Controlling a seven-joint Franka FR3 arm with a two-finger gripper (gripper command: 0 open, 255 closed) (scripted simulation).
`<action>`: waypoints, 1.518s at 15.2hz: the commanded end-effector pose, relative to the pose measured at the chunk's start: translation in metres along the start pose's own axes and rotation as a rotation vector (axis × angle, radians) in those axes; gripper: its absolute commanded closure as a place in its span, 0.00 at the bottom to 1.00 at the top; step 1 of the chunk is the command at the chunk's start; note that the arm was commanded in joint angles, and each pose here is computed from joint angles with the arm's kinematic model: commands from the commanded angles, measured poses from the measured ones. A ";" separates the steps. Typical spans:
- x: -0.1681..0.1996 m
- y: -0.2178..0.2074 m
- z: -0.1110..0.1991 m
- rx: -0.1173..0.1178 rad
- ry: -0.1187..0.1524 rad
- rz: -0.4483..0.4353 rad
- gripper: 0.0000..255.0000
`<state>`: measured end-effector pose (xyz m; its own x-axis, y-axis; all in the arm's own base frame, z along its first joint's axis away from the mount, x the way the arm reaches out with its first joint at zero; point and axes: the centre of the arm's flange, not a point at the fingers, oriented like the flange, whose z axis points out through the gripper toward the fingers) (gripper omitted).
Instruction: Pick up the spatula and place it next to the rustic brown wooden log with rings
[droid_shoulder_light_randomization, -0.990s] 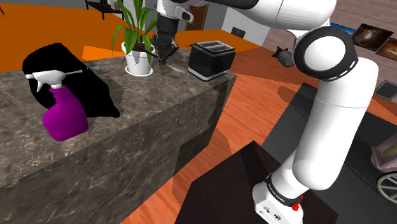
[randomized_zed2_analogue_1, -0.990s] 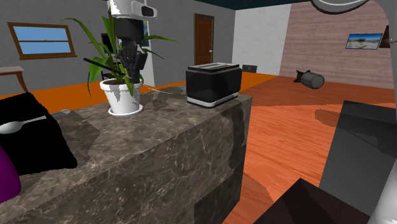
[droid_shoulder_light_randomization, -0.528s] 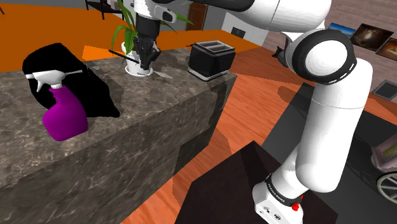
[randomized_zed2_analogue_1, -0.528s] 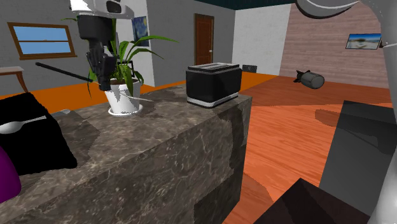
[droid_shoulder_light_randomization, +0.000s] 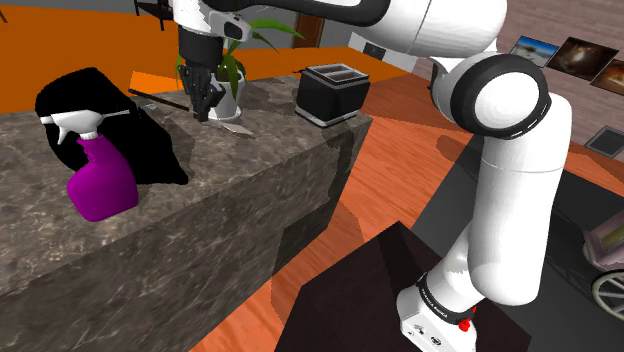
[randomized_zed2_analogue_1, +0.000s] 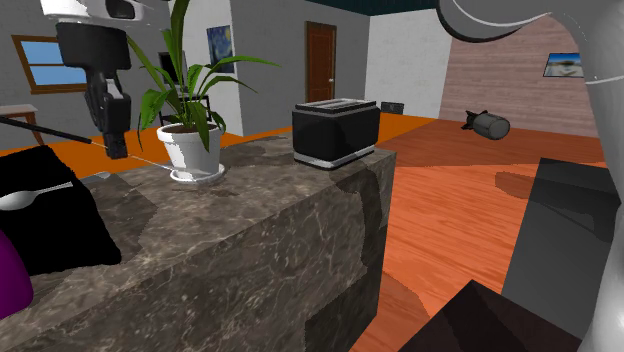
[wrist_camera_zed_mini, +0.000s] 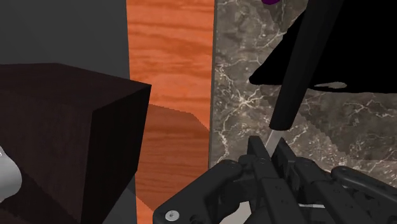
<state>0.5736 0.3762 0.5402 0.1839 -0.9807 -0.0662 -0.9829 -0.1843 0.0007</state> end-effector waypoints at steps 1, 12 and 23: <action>0.000 -0.001 0.011 0.000 0.000 0.001 1.00; 0.004 -0.001 0.069 0.000 0.000 0.001 1.00; 0.008 -0.001 0.127 0.000 0.000 0.001 1.00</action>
<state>0.5745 0.3770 0.4175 0.1831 -0.9809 -0.0659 -0.9830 -0.1835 0.0011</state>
